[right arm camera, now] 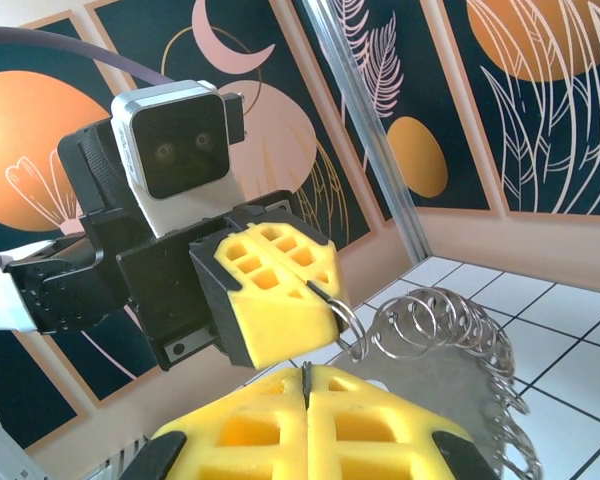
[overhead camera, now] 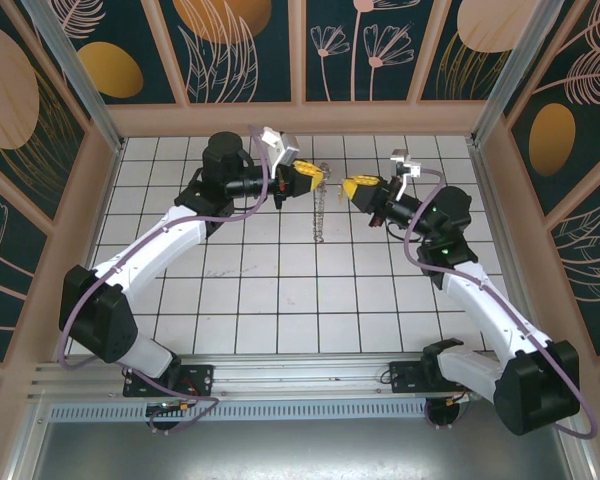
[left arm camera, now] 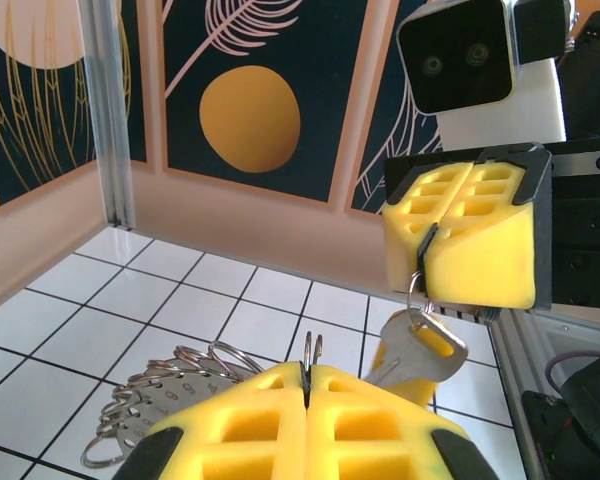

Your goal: Put the keys on the keyring

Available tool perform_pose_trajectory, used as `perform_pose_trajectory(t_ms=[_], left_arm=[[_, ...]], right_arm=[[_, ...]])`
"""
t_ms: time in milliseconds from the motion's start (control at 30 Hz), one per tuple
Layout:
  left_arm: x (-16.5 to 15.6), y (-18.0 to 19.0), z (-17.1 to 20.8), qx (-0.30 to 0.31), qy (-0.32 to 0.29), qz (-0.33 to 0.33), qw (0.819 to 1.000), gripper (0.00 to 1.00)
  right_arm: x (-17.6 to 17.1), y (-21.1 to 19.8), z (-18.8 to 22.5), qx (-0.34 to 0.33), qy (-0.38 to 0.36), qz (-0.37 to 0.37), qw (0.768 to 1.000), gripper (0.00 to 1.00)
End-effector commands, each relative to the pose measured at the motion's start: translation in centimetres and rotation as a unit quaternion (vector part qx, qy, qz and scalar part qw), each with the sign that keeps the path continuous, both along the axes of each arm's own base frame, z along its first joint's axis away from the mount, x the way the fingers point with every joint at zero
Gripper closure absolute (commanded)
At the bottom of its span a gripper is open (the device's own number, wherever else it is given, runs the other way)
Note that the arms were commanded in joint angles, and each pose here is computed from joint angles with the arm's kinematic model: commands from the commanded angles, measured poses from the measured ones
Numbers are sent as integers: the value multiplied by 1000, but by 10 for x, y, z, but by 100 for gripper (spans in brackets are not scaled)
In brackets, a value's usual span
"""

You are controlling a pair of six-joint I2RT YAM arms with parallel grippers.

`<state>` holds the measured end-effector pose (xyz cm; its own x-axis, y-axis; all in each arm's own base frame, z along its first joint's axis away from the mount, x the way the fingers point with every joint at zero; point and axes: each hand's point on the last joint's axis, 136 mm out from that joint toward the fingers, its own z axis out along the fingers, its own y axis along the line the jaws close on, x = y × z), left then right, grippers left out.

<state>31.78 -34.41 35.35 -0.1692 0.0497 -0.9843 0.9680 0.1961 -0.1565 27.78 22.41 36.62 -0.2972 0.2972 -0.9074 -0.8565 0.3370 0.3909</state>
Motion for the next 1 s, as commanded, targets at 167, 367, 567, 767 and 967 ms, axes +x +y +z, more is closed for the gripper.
perform_pose_trajectory(t_ms=[167,367,567,767,967], left_arm=[[-4,-5,17,-9,-28,-13,999,100],[-6,-8,14,-6,-26,-18,999,100],[-7,-9,14,-5,-25,-22,999,100],[-8,-10,14,-5,-25,-25,999,100],[-11,-10,15,-4,-26,-30,999,100]], right_arm=[[-4,10,26,7,-54,11,998,100],[-2,14,28,6,-56,12,998,100],[-2,19,29,4,-56,18,998,100],[0,22,27,3,-55,22,998,100],[4,24,24,-2,-51,18,999,100]])
